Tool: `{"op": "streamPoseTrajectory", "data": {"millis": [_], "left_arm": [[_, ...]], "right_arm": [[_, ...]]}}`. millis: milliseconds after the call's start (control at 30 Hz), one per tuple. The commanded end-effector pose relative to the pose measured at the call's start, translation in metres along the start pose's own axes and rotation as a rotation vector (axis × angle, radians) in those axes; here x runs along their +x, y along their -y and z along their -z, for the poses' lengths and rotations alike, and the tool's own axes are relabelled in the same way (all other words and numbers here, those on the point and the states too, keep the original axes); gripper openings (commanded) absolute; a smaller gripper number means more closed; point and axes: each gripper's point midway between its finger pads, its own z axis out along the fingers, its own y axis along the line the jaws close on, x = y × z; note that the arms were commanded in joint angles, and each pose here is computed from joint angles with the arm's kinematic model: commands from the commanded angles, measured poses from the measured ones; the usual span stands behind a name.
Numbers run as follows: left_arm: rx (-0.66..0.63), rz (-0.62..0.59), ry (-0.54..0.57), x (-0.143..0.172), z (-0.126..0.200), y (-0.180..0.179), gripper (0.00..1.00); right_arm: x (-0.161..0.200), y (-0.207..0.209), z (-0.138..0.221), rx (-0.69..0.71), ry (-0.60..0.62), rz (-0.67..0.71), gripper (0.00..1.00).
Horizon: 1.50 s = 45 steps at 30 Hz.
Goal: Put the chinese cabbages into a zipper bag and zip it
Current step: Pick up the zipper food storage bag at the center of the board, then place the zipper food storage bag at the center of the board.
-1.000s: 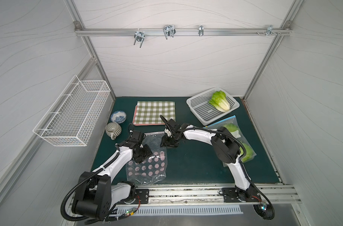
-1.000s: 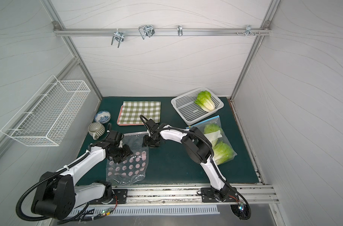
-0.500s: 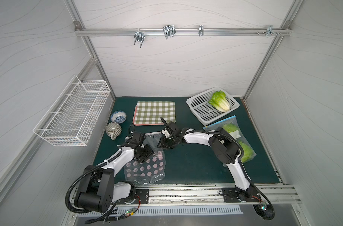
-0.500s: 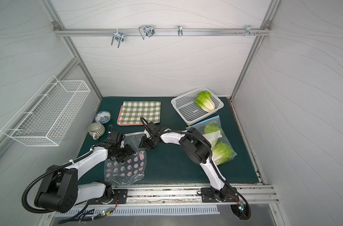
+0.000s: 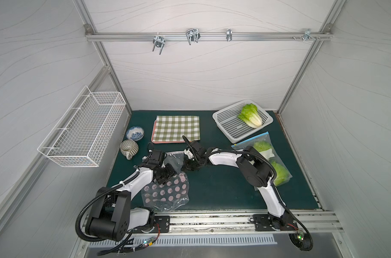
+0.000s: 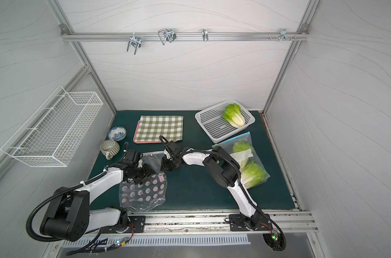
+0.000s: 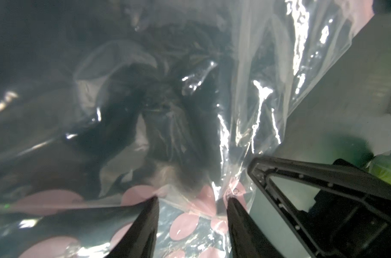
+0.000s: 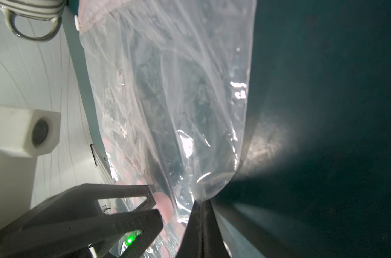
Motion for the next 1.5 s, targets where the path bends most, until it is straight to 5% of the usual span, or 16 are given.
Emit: {"op": "streamPoseTrajectory", "data": {"millis": [0, 200, 400, 533, 633, 733, 933, 1100, 1267, 1467], "left_arm": [[-0.027, -0.062, 0.084, -0.016, 0.033, 0.011, 0.53], [-0.018, -0.186, 0.235, -0.044, 0.107, 0.044, 0.54], [0.050, -0.308, 0.368, -0.063, 0.175, 0.085, 0.55], [0.109, -0.427, 0.446, -0.074, 0.212, 0.117, 0.58], [0.163, -0.496, 0.463, -0.079, 0.222, 0.138, 0.59], [0.235, -0.481, 0.392, -0.075, 0.213, 0.153, 0.59], [0.436, -0.332, 0.177, -0.045, 0.173, 0.171, 0.59], [0.488, -0.393, 0.114, -0.002, 0.153, 0.193, 0.61], [0.463, -0.422, 0.046, 0.024, 0.124, 0.198, 0.61], [0.386, -0.452, -0.034, 0.040, 0.083, 0.194, 0.60]], "right_arm": [[-0.012, -0.012, 0.024, -0.012, 0.066, 0.044, 0.00], [-0.030, -0.037, 0.085, -0.005, 0.236, 0.244, 0.00], [-0.032, -0.046, 0.164, 0.198, 0.401, 0.722, 0.00], [-0.026, -0.048, 0.206, 0.299, 0.408, 1.062, 0.00], [-0.033, -0.046, 0.239, 0.355, 0.447, 1.145, 0.00], [-0.060, -0.042, 0.284, 0.388, 0.602, 0.998, 0.00], [-0.074, -0.055, 0.334, 0.216, 0.870, 0.646, 0.00], [-0.089, -0.042, 0.364, 0.118, 1.021, 0.293, 0.00], [-0.089, 0.028, 0.393, 0.162, 1.119, -0.130, 0.00], [-0.052, 0.112, 0.369, 0.272, 1.109, -0.495, 0.00]]}}
